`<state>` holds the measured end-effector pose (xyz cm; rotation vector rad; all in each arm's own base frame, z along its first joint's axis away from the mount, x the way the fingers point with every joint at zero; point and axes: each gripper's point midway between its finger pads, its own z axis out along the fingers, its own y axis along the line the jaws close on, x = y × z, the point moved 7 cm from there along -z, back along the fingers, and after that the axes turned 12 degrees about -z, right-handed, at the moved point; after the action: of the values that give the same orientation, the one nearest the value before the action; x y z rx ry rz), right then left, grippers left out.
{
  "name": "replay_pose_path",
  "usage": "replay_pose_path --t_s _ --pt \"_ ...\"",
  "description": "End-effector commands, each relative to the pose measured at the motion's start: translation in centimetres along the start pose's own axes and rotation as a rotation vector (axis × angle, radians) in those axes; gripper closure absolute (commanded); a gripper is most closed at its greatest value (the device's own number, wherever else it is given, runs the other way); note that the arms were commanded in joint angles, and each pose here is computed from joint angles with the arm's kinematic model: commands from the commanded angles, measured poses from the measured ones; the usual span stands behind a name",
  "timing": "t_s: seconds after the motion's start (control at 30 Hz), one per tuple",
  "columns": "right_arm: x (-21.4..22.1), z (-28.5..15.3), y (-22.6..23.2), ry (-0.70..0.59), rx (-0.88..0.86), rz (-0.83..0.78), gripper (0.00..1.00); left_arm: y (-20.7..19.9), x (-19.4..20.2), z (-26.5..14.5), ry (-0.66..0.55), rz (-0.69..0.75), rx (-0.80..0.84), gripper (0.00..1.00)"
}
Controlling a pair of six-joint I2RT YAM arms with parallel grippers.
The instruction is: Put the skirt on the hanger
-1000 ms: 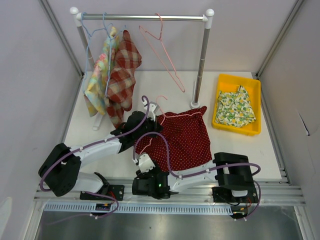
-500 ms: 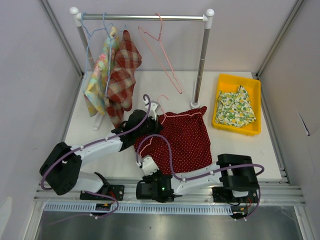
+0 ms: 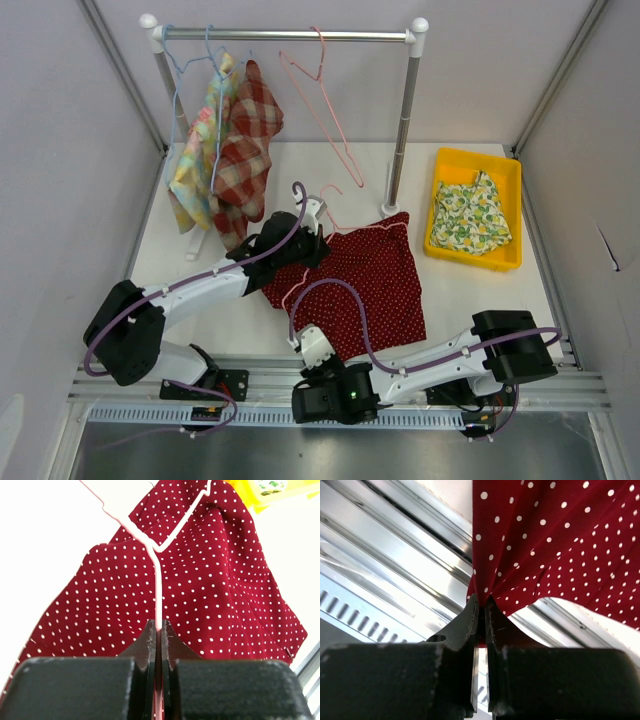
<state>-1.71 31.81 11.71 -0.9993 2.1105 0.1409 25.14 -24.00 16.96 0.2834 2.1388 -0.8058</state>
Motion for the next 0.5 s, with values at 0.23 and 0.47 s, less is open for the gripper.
replay_pose_path --t_s 0.23,0.47 --pt "1.6 -1.6 -2.2 0.016 0.026 0.071 0.98 -1.4 -3.0 -0.8 -0.084 0.045 0.035 1.0" --pt "0.7 -2.0 -1.3 -0.011 -0.049 0.053 0.94 -1.8 -3.1 -1.8 -0.105 0.029 0.066 1.0"
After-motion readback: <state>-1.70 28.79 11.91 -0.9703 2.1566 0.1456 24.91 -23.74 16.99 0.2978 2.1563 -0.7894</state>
